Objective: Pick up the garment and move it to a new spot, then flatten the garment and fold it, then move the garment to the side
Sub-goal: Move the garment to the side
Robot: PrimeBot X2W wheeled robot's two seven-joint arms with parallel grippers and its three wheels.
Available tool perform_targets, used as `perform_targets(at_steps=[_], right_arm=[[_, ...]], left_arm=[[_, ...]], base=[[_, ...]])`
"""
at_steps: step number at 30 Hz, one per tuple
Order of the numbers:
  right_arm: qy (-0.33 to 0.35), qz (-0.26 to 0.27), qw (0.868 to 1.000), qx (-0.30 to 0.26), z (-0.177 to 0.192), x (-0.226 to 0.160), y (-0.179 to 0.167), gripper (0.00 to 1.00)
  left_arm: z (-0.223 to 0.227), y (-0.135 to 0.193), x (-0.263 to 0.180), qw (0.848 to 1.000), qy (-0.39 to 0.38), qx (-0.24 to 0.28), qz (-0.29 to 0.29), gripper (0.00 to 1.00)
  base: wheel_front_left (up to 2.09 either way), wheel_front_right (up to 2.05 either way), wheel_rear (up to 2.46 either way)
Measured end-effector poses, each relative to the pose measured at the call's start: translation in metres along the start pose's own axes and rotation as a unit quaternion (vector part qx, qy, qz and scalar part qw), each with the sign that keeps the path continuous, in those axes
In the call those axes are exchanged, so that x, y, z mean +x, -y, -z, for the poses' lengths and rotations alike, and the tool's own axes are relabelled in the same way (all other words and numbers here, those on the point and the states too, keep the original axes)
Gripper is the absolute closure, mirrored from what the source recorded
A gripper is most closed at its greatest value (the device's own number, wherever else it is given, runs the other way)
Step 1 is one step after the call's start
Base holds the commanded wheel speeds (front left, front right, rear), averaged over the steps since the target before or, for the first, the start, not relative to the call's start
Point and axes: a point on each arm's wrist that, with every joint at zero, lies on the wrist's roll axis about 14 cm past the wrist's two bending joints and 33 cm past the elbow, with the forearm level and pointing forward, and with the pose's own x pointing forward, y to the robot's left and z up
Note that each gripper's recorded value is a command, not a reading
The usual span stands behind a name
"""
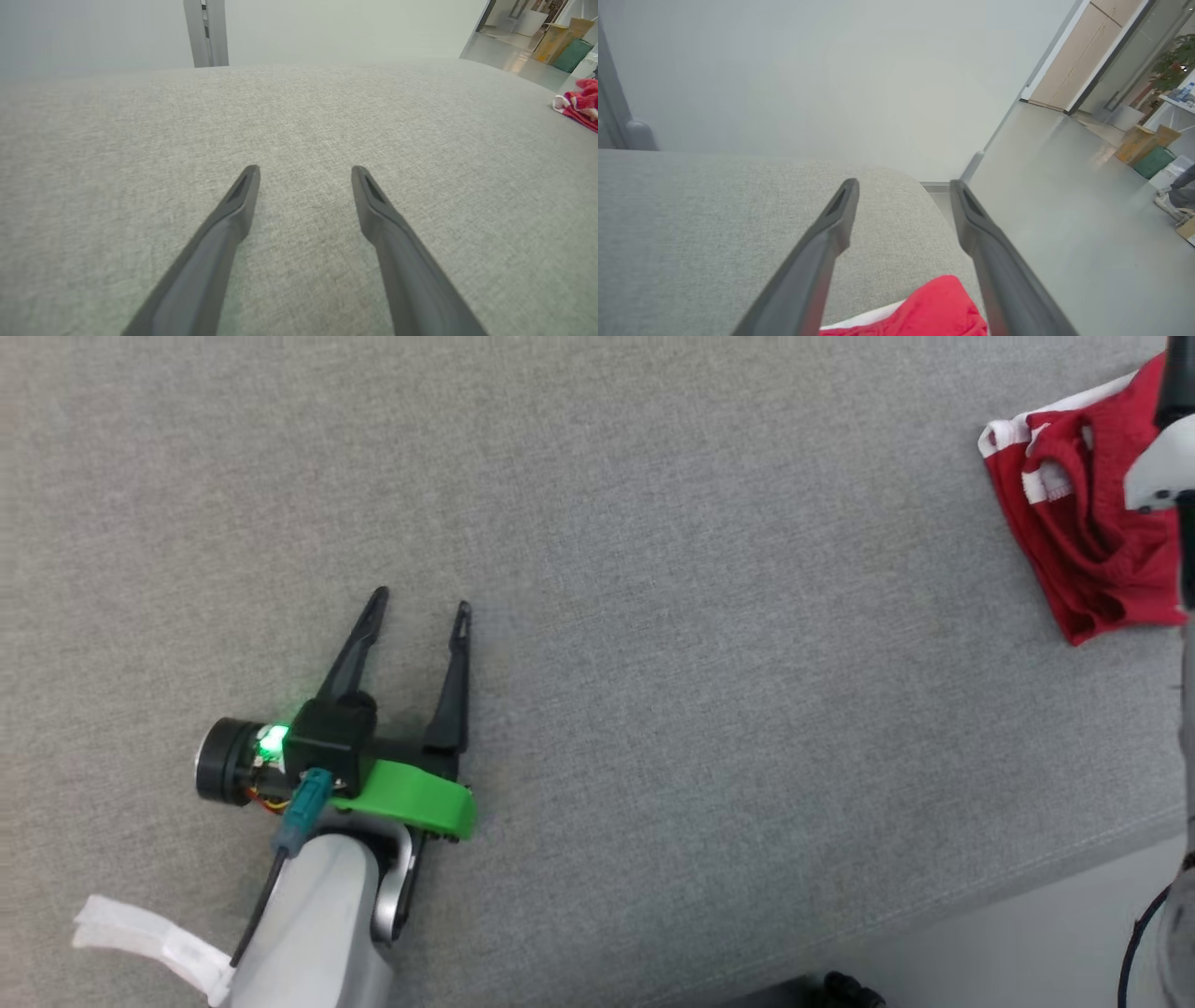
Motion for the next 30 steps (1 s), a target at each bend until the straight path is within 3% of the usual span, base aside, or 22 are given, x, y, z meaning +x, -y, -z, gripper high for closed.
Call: perform_targets(at_steps=[6,19,30], right_arm=[[0.075,-0.038,0.994,0.073,-0.043,-0.027,-0.036,0.00],[0.046,-0.145,0.975,0.163,-0.028,-0.111,-0.121,0.00],[0.031,-0.182,0.965,0.188,-0.019,-0.163,-0.146,0.00]], left_arm=[[-0.029,-0.026,-0.018,0.998,0.024,0.010,-0.060,0.00],[-0.065,-0.066,-0.079,0.985,0.052,0.011,-0.162,0.00],[-0.066,-0.079,-0.138,0.974,0.049,0.015,-0.222,0.00]], base=[[0.00,0.00,0.00],[0.00,0.00,0.00],[0.00,0.00,0.00]])
